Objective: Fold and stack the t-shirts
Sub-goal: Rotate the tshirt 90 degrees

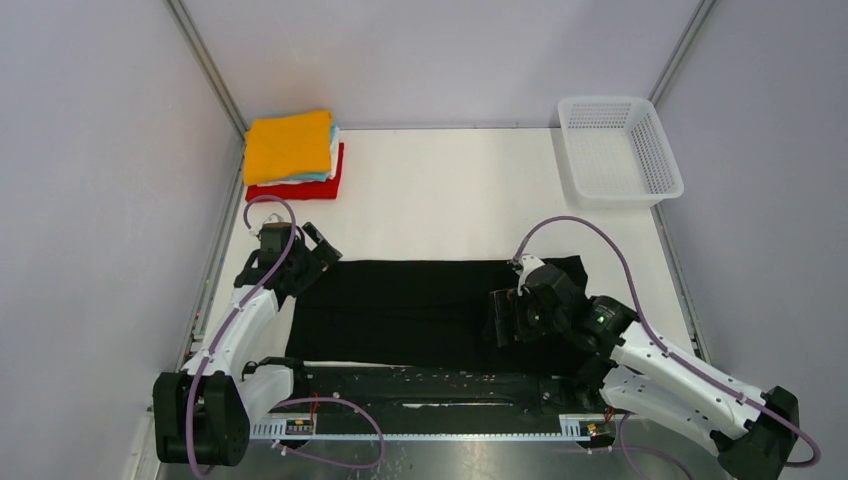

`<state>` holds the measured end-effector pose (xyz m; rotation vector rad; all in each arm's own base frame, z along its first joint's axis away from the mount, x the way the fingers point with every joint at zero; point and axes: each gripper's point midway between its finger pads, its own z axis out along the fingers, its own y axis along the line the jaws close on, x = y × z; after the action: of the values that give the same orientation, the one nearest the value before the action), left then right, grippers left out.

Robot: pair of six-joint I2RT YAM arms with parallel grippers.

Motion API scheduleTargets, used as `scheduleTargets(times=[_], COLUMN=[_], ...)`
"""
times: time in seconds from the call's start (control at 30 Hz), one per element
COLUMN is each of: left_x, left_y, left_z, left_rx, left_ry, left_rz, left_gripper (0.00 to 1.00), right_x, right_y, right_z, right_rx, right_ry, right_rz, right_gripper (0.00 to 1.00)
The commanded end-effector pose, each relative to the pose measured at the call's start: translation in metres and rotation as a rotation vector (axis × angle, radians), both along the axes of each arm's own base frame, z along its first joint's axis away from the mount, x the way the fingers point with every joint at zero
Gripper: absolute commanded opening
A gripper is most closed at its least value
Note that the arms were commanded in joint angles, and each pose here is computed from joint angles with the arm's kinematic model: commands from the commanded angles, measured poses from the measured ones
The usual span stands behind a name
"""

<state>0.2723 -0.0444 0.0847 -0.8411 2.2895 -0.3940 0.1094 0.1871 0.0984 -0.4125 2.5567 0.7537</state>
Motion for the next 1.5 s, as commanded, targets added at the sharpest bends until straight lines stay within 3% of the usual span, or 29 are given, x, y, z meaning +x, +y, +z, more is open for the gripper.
scheduleTargets(times=[0.0, 0.13, 0.37, 0.63, 0.8, 0.97, 1.1, 1.3, 1.47], left_x=[0.008, 0.006, -0.006, -0.025, -0.051, -0.075, -0.079, -0.098, -0.117], left_y=[-0.012, -0.037, -0.069, -0.084, -0.123, -0.175, -0.24, -0.337, -0.382], left_z=[0.011, 0.015, -0.002, -0.044, -0.049, -0.047, -0.026, -0.021, -0.011], left_rx=[-0.048, -0.099, -0.085, -0.096, -0.171, -0.259, -0.4, -0.441, -0.495], left_ry=[-0.054, -0.076, -0.022, 0.11, 0.158, 0.167, 0.105, 0.169, 0.199], left_rz=[-0.043, -0.122, -0.217, -0.26, -0.353, -0.429, -0.523, -0.73, -0.834], left_gripper=[0.99, 0.99, 0.99, 0.99, 0.99, 0.99, 0.99, 0.99, 0.99], right_x=[0.025, 0.038, 0.067, 0.142, 0.214, 0.279, 0.314, 0.363, 0.394], right_y=[-0.032, -0.04, -0.036, -0.029, -0.017, 0.005, 0.017, 0.045, 0.066], right_z=[-0.021, -0.046, -0.083, -0.083, -0.078, -0.069, -0.071, -0.066, -0.054], right_rx=[-0.141, -0.163, -0.098, -0.132, -0.091, -0.082, -0.102, -0.039, 0.071], right_ry=[-0.003, 0.072, 0.261, 0.288, 0.339, 0.345, 0.454, 0.502, 0.473], right_rz=[-0.302, -0.48, -0.577, -0.564, -0.543, -0.478, -0.451, -0.409, -0.407], right_gripper=[0.99, 1.0, 0.99, 0.98, 0.98, 0.98, 0.98, 0.98, 0.98])
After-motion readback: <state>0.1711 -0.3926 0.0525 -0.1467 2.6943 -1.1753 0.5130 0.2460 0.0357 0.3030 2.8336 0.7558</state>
